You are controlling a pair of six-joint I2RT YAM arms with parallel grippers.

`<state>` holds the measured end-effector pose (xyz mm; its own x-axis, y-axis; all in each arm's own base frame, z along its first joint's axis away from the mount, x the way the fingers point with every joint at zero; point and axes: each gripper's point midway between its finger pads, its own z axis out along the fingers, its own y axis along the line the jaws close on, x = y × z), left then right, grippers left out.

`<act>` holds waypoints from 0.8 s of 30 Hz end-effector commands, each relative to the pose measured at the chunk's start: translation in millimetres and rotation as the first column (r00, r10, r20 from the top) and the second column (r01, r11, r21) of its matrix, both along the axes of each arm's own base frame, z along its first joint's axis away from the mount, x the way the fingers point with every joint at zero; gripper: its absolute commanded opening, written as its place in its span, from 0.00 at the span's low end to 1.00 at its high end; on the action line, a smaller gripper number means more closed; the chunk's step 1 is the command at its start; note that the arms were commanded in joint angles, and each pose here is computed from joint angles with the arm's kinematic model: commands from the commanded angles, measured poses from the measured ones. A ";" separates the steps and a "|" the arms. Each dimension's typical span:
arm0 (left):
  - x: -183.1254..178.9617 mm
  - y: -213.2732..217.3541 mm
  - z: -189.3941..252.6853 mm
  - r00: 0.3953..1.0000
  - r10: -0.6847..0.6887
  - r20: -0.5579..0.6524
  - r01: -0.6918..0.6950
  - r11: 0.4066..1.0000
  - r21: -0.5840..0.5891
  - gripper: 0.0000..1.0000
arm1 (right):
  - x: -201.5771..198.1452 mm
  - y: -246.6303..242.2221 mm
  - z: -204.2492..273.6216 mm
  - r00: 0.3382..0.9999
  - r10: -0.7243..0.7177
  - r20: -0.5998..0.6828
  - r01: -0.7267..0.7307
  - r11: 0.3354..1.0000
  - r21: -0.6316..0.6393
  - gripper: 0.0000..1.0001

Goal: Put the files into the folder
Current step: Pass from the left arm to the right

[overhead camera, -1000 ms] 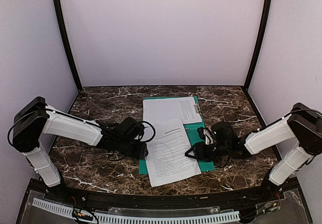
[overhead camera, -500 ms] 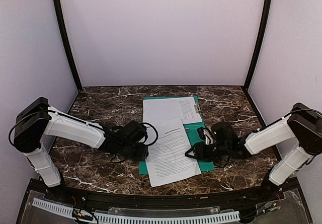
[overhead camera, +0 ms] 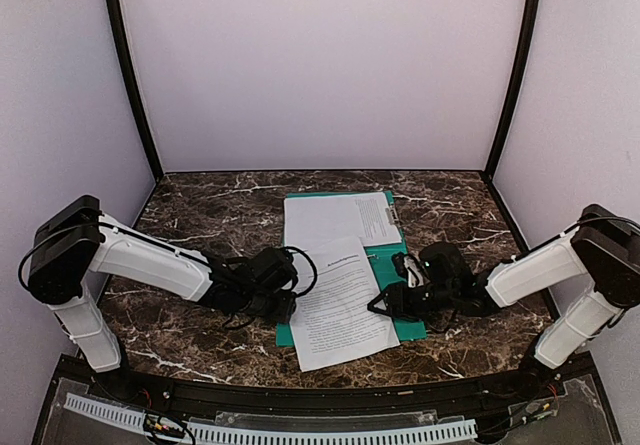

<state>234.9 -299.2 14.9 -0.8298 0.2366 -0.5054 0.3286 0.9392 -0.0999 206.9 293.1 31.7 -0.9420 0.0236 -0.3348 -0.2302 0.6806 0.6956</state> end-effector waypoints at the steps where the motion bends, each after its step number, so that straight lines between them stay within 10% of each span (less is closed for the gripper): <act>1: -49.9 74.9 -60.3 0.977 0.045 -0.208 0.019 0.956 0.294 0.53 | -3.7 -2.9 -12.2 1.000 0.002 -0.018 -0.003 0.998 -0.061 0.46; 24: -54.4 85.0 -71.8 0.976 0.023 -0.214 0.055 0.934 0.354 0.48 | 10.2 8.2 -2.5 1.000 0.027 -0.006 -0.027 1.000 -0.015 0.44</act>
<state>236.5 -293.9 11.6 -0.8087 0.2617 -0.5268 0.3304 0.9430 -0.0387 215.6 303.3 32.7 -0.9411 0.0118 -0.3379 -0.2382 0.6859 0.6876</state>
